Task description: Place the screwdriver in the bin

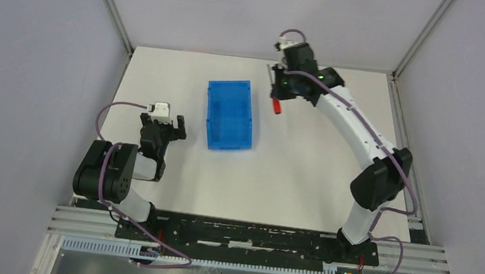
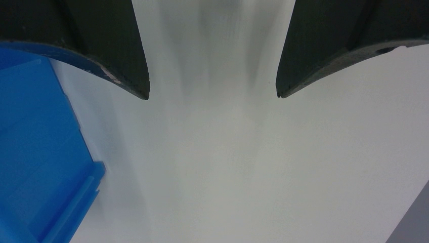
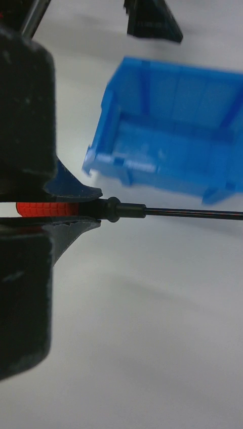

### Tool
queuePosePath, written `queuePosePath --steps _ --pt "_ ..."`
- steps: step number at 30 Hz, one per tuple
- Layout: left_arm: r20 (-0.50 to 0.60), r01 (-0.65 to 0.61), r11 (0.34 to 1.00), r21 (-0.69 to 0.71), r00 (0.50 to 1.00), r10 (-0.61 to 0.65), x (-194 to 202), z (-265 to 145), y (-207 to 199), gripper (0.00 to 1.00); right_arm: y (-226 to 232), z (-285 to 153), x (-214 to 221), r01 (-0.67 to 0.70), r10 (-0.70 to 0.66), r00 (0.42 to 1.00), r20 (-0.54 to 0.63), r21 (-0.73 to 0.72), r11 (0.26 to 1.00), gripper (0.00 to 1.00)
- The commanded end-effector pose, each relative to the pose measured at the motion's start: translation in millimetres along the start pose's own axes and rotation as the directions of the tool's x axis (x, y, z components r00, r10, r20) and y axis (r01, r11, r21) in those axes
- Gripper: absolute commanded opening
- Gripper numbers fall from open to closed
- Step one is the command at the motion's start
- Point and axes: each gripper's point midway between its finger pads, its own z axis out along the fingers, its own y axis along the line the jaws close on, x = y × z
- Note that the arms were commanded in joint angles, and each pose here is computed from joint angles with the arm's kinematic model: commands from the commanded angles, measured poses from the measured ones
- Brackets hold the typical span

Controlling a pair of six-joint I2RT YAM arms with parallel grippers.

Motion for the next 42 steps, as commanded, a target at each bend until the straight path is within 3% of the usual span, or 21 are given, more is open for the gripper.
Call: queuePosePath --steps 1,4,9,19,20,24,25,32,35,37,39,41,42 --pt "0.050 0.033 0.999 0.008 0.998 -0.033 -15 1 -1 1.00 108 26 -45 -0.002 0.033 0.981 0.189 -0.160 0.987 0.00" --pt "0.050 0.033 0.999 0.007 0.998 -0.033 -15 1 -1 1.00 154 60 -35 0.048 -0.007 0.979 0.204 -0.199 0.979 0.00" --pt "0.050 0.033 0.999 0.008 0.998 -0.033 -15 1 -1 1.00 186 126 3 0.154 -0.131 0.979 0.159 -0.144 0.978 0.00" --pt "0.050 0.033 0.999 0.008 0.998 -0.033 -15 1 -1 1.00 187 176 73 0.186 -0.184 0.981 0.057 -0.026 0.982 0.00" --pt "0.050 0.033 0.999 0.008 0.998 -0.033 -15 1 -1 1.00 188 178 77 0.191 -0.189 0.981 0.049 -0.027 0.981 0.03" --pt "0.050 0.033 0.999 0.007 0.998 -0.033 -15 1 -1 1.00 189 184 84 0.190 -0.189 0.981 0.030 -0.021 0.982 0.33" --pt "0.051 0.033 0.999 0.007 0.998 -0.033 -15 1 -1 1.00 190 182 79 0.187 -0.186 0.982 0.040 -0.019 0.982 0.36" --pt "0.050 0.033 0.999 0.008 0.998 -0.033 -15 1 -1 1.00 190 144 30 0.180 -0.177 0.972 0.154 0.000 0.984 0.40" --pt "0.050 0.033 0.999 0.008 0.998 -0.033 -15 1 -1 1.00 191 106 1 0.189 -0.181 0.959 0.219 -0.019 0.982 0.41" --pt "0.050 0.033 0.999 0.007 0.998 -0.033 -15 1 -1 1.00 192 70 -21 0.206 -0.183 0.942 0.283 -0.055 0.977 0.46" --pt "0.050 0.033 0.999 0.007 0.998 -0.033 -15 1 -1 1.00 190 35 -36 0.243 -0.198 0.918 0.343 -0.093 0.965 0.60" --pt "0.050 0.033 0.999 0.008 0.998 -0.033 -15 1 -1 1.00 177 4 -40 0.270 -0.211 0.899 0.385 -0.105 0.957 0.91" --pt "0.050 0.033 0.999 0.008 0.998 -0.033 -15 1 -1 1.00 166 -10 -41 0.269 -0.206 0.890 0.406 -0.103 0.958 0.98"
